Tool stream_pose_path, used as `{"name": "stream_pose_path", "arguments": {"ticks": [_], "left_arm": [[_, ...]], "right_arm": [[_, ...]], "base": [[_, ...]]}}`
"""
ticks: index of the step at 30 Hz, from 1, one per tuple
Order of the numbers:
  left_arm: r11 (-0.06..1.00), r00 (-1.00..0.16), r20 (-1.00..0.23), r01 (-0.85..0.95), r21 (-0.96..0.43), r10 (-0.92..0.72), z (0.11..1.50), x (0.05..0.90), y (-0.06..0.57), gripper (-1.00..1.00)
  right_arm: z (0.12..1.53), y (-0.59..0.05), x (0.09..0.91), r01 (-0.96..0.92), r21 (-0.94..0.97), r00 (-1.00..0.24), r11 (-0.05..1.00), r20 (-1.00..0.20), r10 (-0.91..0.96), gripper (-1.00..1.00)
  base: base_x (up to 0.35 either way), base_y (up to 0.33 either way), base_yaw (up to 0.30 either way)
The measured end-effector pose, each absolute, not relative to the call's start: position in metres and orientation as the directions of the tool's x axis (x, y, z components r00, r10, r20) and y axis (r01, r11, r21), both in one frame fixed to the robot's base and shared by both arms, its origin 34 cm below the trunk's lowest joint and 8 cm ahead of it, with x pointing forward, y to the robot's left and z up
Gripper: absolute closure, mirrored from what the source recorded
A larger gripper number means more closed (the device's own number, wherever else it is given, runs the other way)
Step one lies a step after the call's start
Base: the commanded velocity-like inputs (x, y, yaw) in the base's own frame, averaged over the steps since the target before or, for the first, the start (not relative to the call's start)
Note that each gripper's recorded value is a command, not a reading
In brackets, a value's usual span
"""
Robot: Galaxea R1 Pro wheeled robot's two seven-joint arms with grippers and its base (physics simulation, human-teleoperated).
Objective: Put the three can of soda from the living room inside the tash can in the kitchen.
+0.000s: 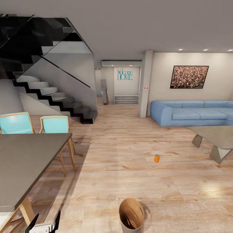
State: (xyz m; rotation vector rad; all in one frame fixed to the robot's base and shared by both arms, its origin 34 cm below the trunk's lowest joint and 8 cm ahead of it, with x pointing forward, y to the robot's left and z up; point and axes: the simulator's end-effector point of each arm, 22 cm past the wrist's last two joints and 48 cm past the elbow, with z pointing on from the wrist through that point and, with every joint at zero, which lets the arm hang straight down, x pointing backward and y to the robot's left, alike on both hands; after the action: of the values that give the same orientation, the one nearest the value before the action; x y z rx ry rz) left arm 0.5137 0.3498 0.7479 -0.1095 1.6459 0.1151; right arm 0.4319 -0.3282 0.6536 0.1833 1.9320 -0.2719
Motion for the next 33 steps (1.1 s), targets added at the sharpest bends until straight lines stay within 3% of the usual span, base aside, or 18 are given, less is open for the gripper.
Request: {"name": "stream_pose_path", "arguments": {"ticks": [4,8,13,24,33], "left_arm": [[0.99,-0.082,-0.997,-0.141,0.009,-0.003,0.746,0.513,0.349,-1.0],[0.99,-0.098,-0.995,-0.142,0.004,-0.01,0.739,0.51,0.349,-1.0],[0.99,-0.107,-0.994,-0.144,0.001,-0.014,0.735,0.508,0.348,-1.0],[0.99,-0.113,-0.994,-0.142,0.003,-0.013,0.732,0.507,0.348,-1.0],[0.99,-0.113,-0.993,-0.141,0.003,-0.013,0.732,0.507,0.348,-1.0]], "right_arm": [[0.647,-0.292,0.446,0.179,-0.098,-0.447,0.979,-0.895,-0.008,-1.0],[0.642,-0.261,0.48,0.125,-0.107,-0.624,0.986,-0.782,-0.006,-1.0],[0.674,-0.235,0.516,0.092,-0.091,-0.709,0.992,-0.705,0.001,-1.0],[0.817,-0.195,0.634,-0.005,-0.106,-0.742,0.994,-0.666,-0.075,-1.0],[0.843,-0.202,0.695,0.014,-0.116,-0.765,0.993,-0.641,-0.063,-1.0]], "base": [[0.0,0.0,0.0],[0.0,0.0,0.0],[0.0,0.0,0.0],[0.0,0.0,0.0],[0.0,0.0,0.0]]}}
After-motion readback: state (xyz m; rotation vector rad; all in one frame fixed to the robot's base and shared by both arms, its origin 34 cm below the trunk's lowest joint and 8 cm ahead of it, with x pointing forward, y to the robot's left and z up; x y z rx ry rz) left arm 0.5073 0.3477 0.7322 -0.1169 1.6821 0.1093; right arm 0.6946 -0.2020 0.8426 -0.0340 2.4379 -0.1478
